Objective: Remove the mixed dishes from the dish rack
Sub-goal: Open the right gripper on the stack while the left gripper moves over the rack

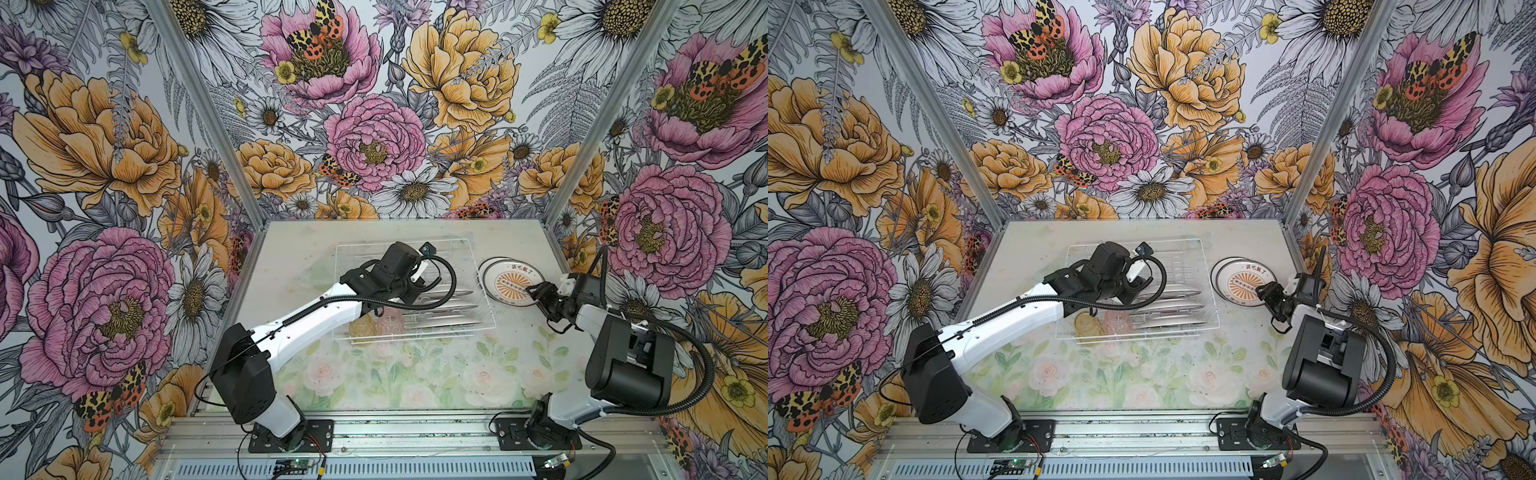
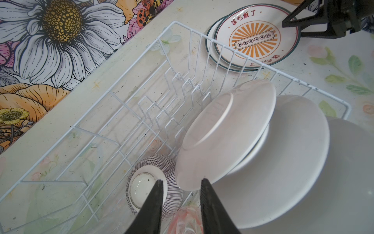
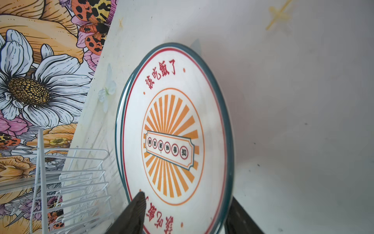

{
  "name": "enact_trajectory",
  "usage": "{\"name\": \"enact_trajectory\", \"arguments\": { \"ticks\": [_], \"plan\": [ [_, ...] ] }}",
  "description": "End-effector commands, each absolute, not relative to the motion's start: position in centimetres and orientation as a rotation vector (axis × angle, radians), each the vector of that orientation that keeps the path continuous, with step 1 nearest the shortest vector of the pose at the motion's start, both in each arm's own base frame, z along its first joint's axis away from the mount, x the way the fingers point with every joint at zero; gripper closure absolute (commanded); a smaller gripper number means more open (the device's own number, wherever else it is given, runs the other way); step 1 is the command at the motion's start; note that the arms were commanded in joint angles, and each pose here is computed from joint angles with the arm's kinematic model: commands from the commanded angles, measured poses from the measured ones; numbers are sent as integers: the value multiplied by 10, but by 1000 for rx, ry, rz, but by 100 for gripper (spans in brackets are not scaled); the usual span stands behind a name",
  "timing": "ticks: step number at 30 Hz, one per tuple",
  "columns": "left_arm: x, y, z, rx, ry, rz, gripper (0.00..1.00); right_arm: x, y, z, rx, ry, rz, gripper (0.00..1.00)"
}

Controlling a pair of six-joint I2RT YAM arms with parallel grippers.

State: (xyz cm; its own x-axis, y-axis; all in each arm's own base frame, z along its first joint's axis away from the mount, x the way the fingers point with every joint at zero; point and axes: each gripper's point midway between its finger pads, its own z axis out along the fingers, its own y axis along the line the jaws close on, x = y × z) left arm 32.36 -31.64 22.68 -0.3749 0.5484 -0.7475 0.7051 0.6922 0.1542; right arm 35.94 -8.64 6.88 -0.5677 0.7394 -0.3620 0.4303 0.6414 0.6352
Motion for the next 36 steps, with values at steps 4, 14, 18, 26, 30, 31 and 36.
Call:
{"name": "enact_trajectory", "arguments": {
  "ticks": [4,14,18,26,30,31,36],
  "plan": [
    [326,-322,236,961,2047,-245,67,355,-96,71,856,2313,495,36],
    [321,-322,232,970,2060,-241,67,368,-99,64,818,2376,388,30],
    [317,-327,229,1003,2059,-263,67,371,-97,63,819,2383,377,30],
    [295,-349,219,1190,1984,-208,69,370,-88,96,757,2309,421,31],
    [292,-357,217,1229,1960,-175,68,370,-82,112,726,2279,442,31],
    [291,-359,217,1238,1958,-177,67,370,-80,115,718,2274,442,31],
    [294,-366,212,1267,1949,-139,67,371,-72,126,685,2258,464,31]
  ]
}}
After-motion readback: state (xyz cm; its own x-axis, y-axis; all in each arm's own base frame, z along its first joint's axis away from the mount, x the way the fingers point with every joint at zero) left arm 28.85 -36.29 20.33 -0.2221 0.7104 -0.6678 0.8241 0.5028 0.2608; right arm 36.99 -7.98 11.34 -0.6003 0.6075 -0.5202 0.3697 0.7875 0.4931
